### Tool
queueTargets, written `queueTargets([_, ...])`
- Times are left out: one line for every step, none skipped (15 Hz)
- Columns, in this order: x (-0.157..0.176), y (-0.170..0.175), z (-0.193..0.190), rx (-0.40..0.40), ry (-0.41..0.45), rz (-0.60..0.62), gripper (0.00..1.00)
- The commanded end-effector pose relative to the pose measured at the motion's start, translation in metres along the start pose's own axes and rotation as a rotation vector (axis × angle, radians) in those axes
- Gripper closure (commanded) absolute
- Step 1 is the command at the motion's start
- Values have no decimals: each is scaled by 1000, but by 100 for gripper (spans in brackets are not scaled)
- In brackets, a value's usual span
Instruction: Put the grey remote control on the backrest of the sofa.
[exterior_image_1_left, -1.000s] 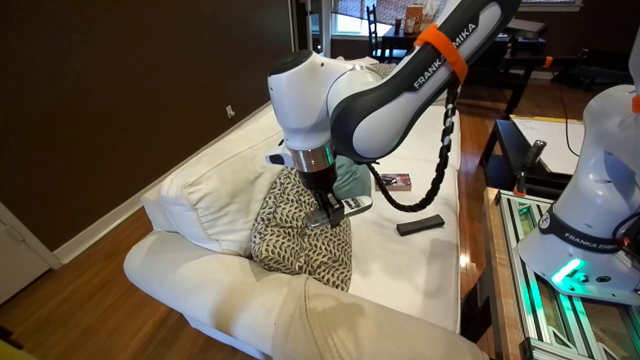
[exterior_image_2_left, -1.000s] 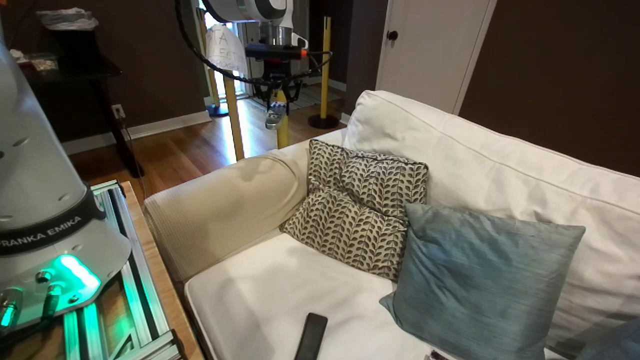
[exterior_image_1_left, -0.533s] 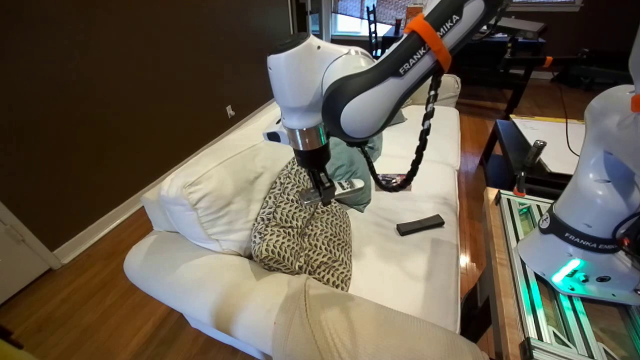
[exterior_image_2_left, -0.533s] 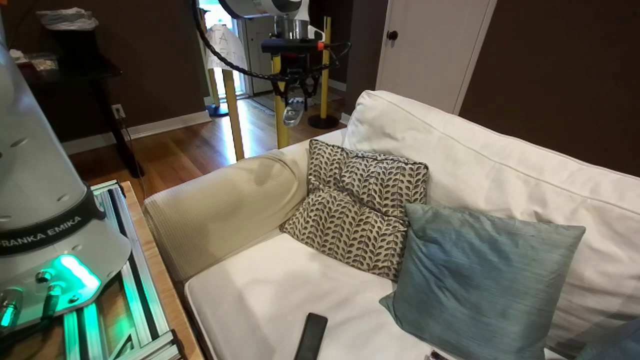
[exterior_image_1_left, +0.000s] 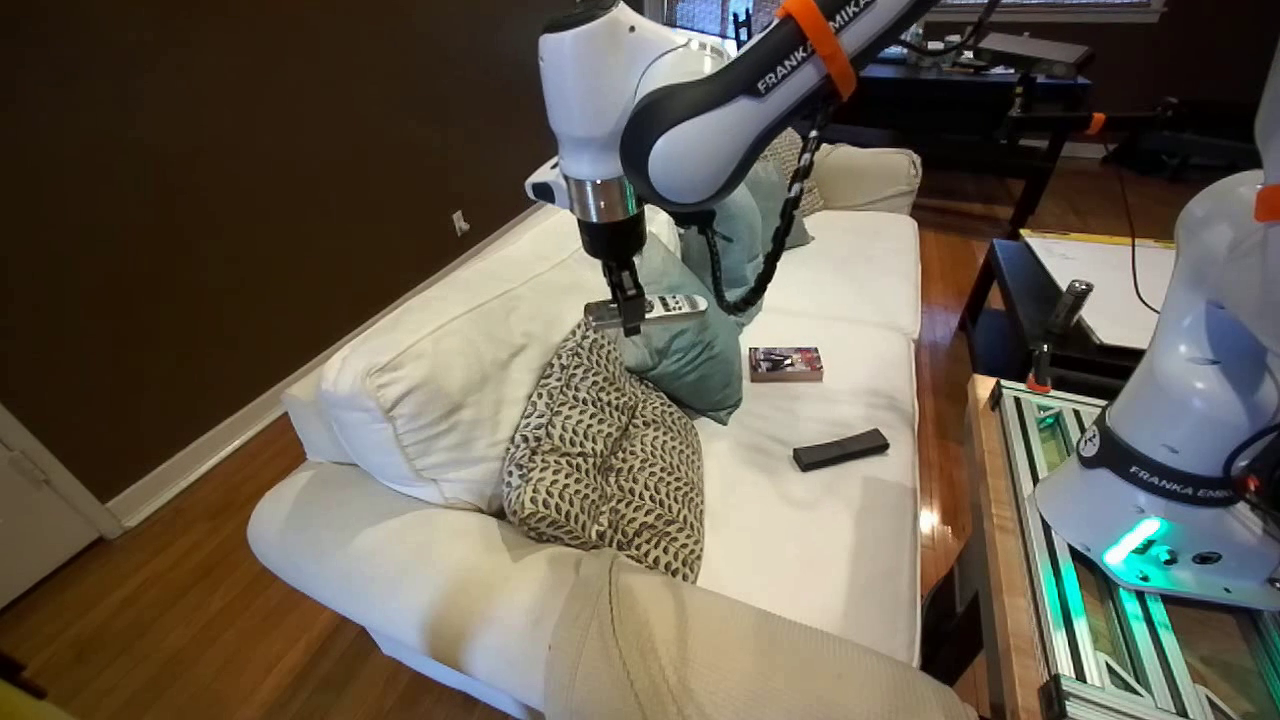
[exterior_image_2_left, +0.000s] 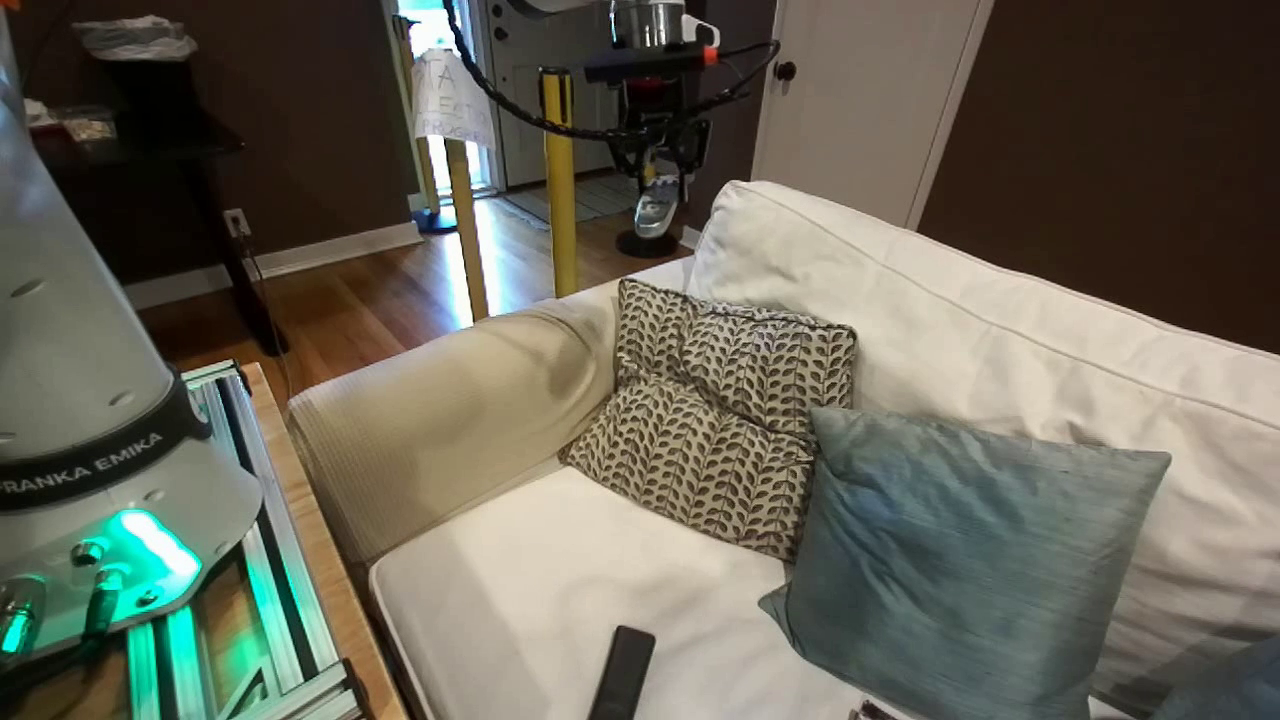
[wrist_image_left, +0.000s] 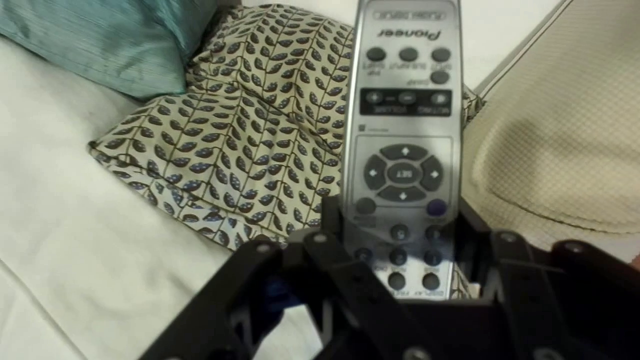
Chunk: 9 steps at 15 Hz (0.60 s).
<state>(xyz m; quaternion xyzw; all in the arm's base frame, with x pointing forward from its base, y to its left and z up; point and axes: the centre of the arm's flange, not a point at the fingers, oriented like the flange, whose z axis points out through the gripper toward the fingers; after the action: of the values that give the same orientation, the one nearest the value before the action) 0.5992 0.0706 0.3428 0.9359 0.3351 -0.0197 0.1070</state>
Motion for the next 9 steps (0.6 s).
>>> queueTargets([-2, 36, -7, -17, -25, 56, 71])
queueTargets([-4, 45, -10, -21, -26, 70, 71])
queueTargets([-5, 53, -12, -27, -29, 80, 71])
queueTargets([-6, 62, -15, -36, -31, 92, 71])
queueTargets([-7, 70, -20, -43, -33, 100, 71])
queueTargets([-9, 77, -23, -52, -38, 107, 71])
queueTargets([-9, 85, -28, -61, -40, 113, 71])
queueTargets([-9, 92, -31, -73, -42, 118, 71])
queueTargets([-17, 77, -26, -58, -16, 106, 71])
